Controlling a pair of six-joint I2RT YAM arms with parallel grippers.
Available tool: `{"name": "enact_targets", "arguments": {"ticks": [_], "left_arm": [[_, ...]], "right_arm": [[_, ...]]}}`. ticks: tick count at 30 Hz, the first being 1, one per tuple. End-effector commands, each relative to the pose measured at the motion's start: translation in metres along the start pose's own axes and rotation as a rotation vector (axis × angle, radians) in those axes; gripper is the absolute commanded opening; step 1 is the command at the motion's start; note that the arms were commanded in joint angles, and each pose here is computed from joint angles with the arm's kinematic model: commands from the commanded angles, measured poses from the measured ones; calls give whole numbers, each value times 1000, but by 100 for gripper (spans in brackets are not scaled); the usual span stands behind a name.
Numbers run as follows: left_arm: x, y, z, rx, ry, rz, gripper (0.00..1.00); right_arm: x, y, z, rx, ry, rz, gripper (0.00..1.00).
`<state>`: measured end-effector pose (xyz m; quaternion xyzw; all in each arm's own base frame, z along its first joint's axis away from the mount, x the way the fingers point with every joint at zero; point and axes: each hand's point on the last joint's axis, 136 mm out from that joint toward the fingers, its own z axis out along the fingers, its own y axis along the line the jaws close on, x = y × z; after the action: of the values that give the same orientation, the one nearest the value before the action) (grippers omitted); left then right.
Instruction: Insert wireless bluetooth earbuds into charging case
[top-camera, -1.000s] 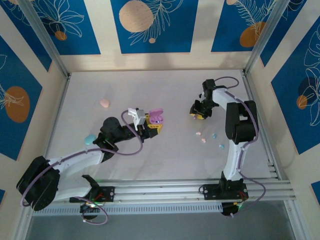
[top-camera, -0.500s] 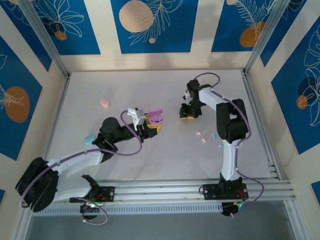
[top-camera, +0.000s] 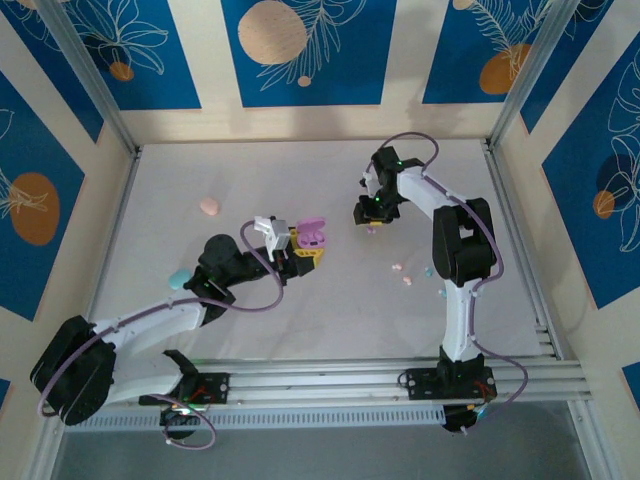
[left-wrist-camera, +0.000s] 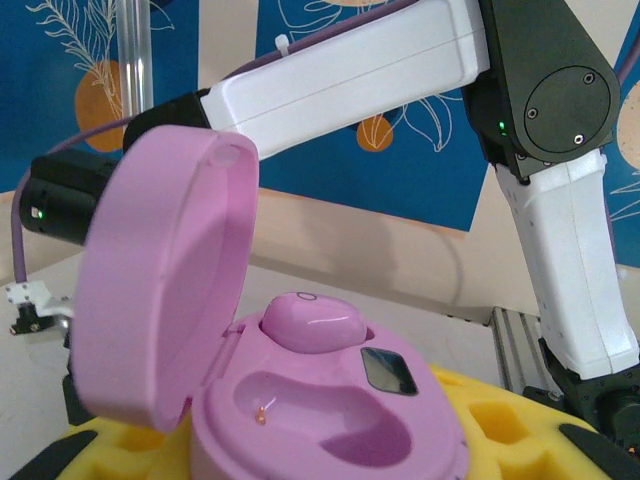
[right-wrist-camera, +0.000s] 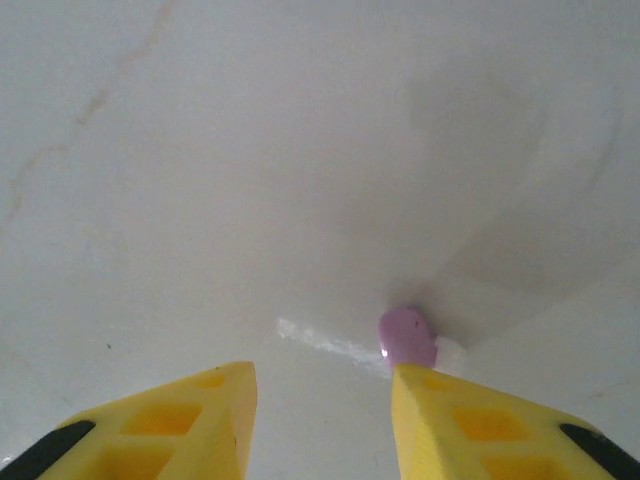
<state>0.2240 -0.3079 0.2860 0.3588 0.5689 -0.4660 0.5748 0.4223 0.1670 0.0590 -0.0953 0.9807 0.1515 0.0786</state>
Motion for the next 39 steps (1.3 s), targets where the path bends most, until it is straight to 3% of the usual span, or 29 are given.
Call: {"name": "enact_targets", "arguments": {"ticks": [1, 16, 22, 24, 30, 32, 39], "left_arm": [[-8, -6, -2, 8, -20, 36, 28], [-8, -7, -6, -2, -7, 43, 28], [-9, -7, -5, 2, -10, 44, 28], [-9, -7, -5, 1, -8, 41, 28], [-8, -7, -5, -1, -8, 38, 28], [-8, -6, -5, -2, -7, 36, 28], [-9, -6, -5, 0, -9, 37, 28]], "right_arm": [[-8, -5, 2, 40, 6, -43, 41], [1, -14, 27, 61, 141, -136, 41], [6, -18, 30, 78, 163, -140, 37], [8, -20, 30, 85, 171, -143, 31], [13, -24, 27, 123, 196, -138, 29], [13, -24, 27, 124, 195, -139, 21], [15, -26, 33, 136, 212, -127, 23]]}}
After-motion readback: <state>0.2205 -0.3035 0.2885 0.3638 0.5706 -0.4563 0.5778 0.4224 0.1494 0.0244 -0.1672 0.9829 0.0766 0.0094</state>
